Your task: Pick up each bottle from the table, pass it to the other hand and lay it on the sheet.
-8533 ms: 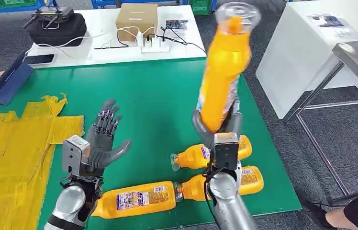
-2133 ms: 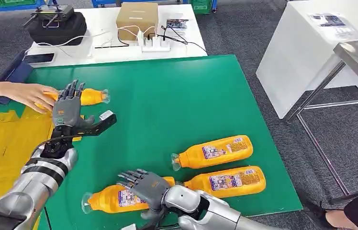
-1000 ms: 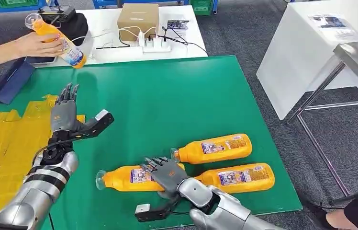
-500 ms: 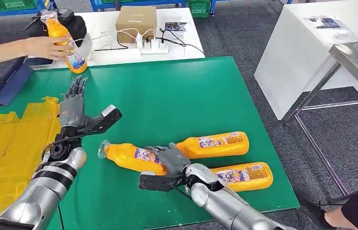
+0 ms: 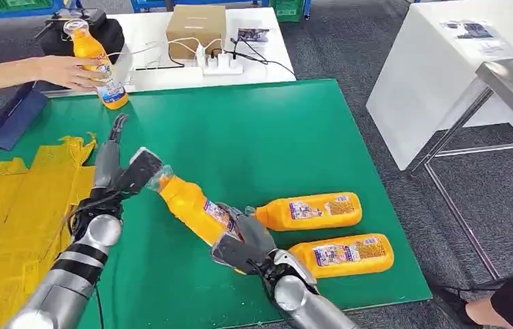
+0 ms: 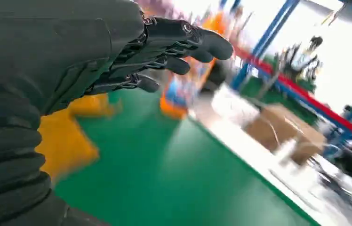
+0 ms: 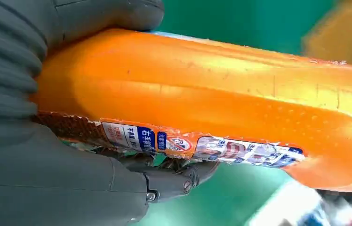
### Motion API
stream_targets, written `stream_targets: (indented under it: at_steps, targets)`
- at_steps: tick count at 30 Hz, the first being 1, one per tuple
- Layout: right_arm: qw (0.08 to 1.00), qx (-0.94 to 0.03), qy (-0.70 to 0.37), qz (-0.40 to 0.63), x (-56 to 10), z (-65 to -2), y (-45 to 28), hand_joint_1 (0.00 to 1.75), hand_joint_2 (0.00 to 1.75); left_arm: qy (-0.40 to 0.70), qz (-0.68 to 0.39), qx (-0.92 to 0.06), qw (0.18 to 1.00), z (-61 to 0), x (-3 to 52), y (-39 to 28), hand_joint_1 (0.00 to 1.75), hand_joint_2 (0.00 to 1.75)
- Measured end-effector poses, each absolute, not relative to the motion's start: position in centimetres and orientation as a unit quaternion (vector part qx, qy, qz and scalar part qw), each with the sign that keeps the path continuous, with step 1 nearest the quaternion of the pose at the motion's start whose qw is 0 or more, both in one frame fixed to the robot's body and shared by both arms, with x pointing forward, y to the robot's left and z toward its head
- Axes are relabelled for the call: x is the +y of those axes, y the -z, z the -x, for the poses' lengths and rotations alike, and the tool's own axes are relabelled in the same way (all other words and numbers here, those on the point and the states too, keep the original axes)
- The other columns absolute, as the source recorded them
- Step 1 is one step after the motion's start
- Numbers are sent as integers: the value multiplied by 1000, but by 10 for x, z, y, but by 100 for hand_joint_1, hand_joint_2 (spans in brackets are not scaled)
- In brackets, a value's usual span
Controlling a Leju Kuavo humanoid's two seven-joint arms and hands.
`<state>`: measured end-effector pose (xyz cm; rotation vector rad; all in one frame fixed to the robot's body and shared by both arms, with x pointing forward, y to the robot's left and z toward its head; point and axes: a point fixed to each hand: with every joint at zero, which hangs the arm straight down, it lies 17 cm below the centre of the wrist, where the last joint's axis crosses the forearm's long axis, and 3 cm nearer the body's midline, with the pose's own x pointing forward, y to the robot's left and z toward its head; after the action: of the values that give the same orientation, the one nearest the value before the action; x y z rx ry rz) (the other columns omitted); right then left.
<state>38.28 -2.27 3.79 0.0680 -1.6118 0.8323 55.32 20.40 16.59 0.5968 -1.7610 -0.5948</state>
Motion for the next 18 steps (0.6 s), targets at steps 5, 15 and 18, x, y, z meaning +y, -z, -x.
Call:
stream_targets:
  at_steps: [5, 15, 18]
  targets:
    - [549, -784, -290, -12, -27, -382, -101, 175, 175, 115, -186, -782, 583, -547, 237, -188, 0, 175]
    - [510, -828, -234, 2, -38, -380, -148, 175, 175, 33, -173, -792, 585, -544, 277, -201, 0, 175]
    - [507, -831, -230, 3, -39, -380, -151, 175, 175, 28, -172, -792, 586, -544, 280, -201, 0, 175]
